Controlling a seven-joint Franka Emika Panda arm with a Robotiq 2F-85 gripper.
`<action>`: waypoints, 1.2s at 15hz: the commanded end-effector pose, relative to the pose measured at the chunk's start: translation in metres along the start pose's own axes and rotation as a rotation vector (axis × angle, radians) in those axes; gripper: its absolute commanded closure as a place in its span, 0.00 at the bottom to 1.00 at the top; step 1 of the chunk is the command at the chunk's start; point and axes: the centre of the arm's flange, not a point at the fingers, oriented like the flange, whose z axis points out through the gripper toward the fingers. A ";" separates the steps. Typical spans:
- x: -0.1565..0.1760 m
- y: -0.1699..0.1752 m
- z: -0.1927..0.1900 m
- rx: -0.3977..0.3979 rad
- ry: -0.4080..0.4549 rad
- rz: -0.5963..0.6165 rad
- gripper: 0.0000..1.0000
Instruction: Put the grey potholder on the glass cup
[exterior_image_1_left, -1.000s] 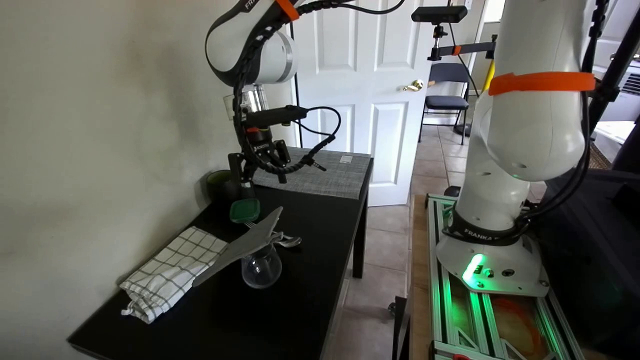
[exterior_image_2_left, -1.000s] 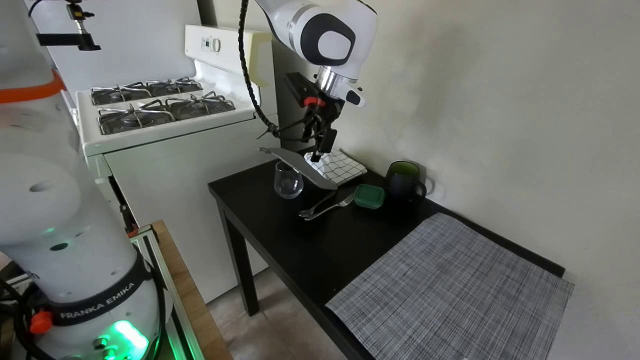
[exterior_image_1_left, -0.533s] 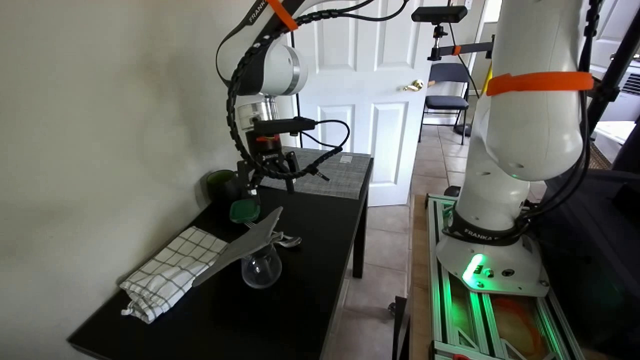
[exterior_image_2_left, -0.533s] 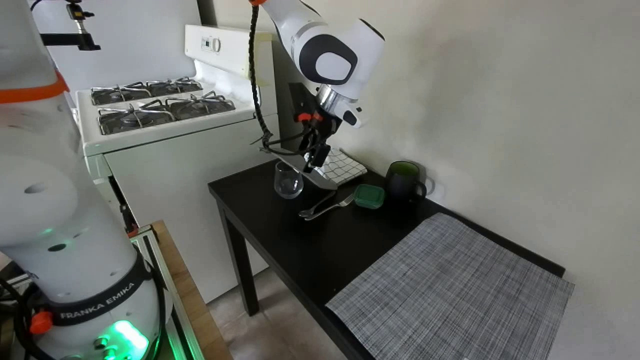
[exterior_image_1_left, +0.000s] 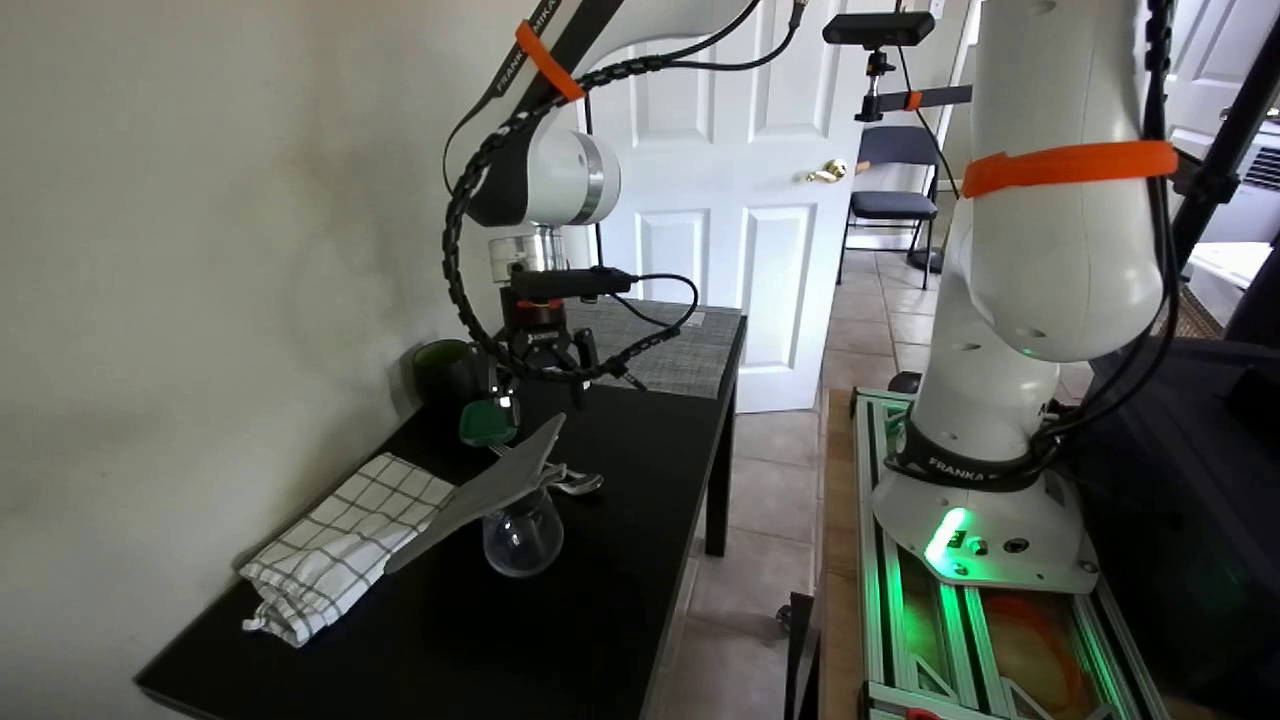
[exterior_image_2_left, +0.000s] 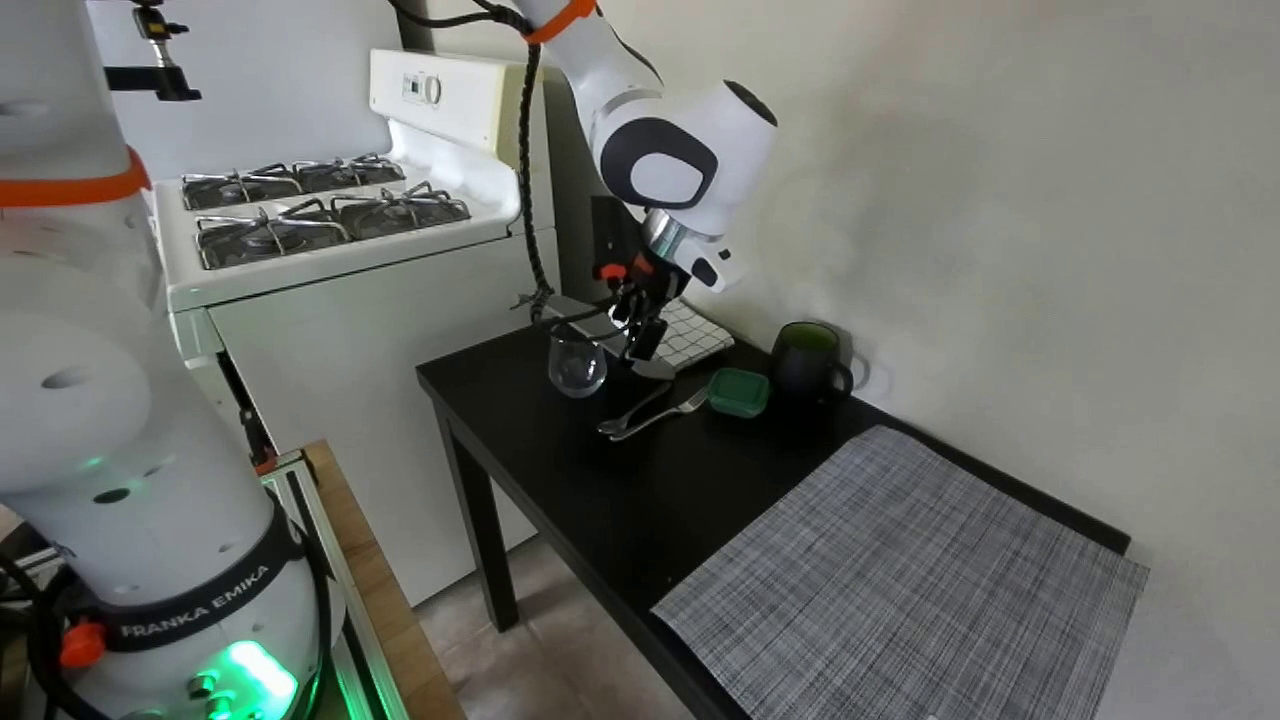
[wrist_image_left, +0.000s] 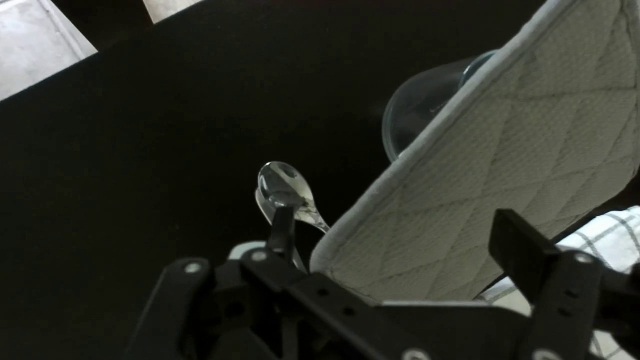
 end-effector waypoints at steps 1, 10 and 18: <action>0.008 0.004 0.017 0.037 -0.003 0.009 0.28; 0.004 -0.006 0.012 0.137 0.061 -0.040 0.96; -0.015 -0.025 -0.012 0.267 0.105 -0.136 0.98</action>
